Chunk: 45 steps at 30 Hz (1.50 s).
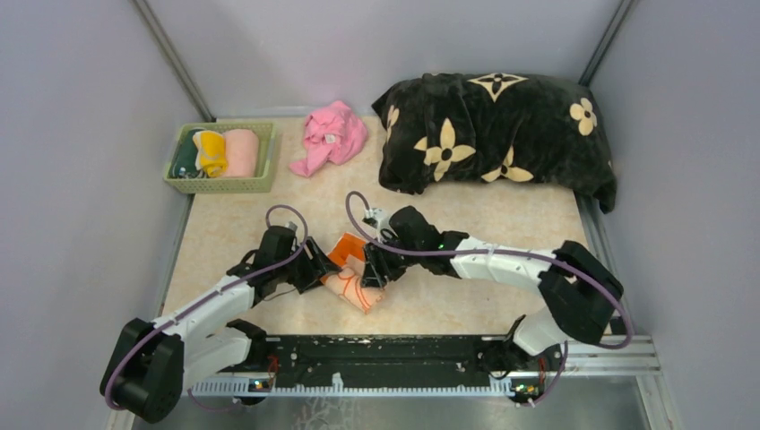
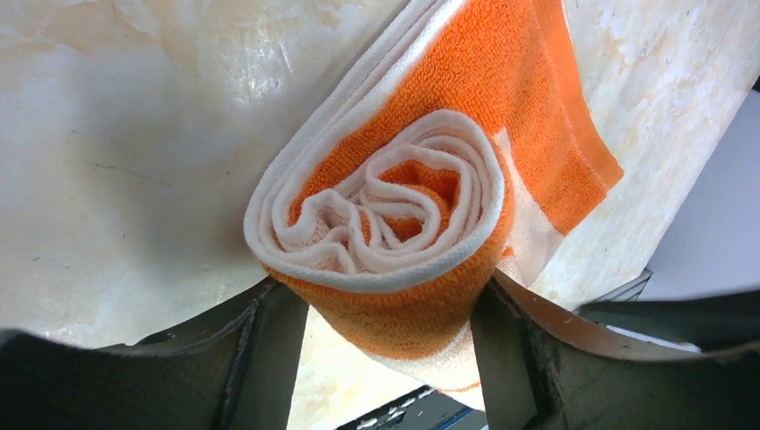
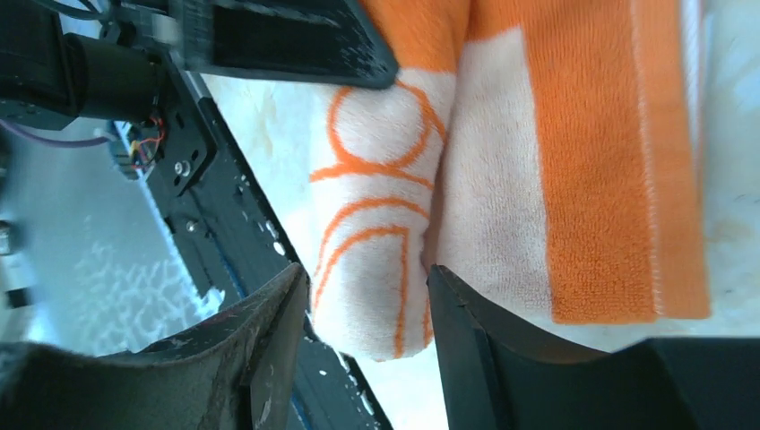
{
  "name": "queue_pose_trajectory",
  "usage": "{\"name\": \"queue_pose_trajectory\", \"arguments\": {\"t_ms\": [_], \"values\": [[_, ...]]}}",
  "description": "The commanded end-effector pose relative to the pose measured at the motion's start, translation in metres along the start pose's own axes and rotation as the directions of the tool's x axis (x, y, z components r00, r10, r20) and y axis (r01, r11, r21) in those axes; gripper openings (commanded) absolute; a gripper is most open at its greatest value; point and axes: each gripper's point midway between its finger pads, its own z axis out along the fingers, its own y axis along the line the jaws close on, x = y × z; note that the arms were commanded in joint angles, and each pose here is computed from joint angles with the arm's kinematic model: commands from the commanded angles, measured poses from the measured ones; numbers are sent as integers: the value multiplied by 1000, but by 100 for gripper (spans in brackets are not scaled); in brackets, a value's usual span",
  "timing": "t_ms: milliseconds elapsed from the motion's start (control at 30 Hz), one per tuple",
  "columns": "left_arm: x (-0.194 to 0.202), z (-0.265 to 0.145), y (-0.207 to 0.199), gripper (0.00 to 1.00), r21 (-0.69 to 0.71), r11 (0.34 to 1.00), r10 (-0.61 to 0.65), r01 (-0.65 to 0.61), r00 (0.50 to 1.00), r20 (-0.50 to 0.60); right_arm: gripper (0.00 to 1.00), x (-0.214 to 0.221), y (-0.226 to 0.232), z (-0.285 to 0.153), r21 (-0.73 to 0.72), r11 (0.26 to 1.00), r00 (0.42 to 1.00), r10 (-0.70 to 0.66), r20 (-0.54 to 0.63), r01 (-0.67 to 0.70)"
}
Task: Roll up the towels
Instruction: Roll the towel at the center of the board.
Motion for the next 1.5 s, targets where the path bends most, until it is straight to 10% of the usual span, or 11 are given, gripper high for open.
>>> {"name": "queue_pose_trajectory", "arguments": {"t_ms": [0, 333, 800, 1133, 1467], "values": [[12, 2, 35, 69, -120, 993, 3, -6, 1000, -23, 54, -28, 4, -27, 265, 928, 960, -280, 34, 261], [13, 2, 37, 70, -125, 992, -18, 15, 1000, -19, 59, -17, 47, -1, 425, 722, 812, -581, -55, 546], [12, 2, 33, 77, -100, 995, -13, 12, 1000, -12, 61, 40, -30, 49, 515, 530, 734, -561, -383, 673], [-3, -14, 15, 85, -70, 998, 2, 1, 999, 50, 25, 66, -41, 54, 328, 760, 815, -439, -380, 562], [-10, -44, -1, 88, -22, 1000, -1, 3, 995, 103, 4, 68, 14, 49, -84, 993, 938, -103, -330, 80]]}}
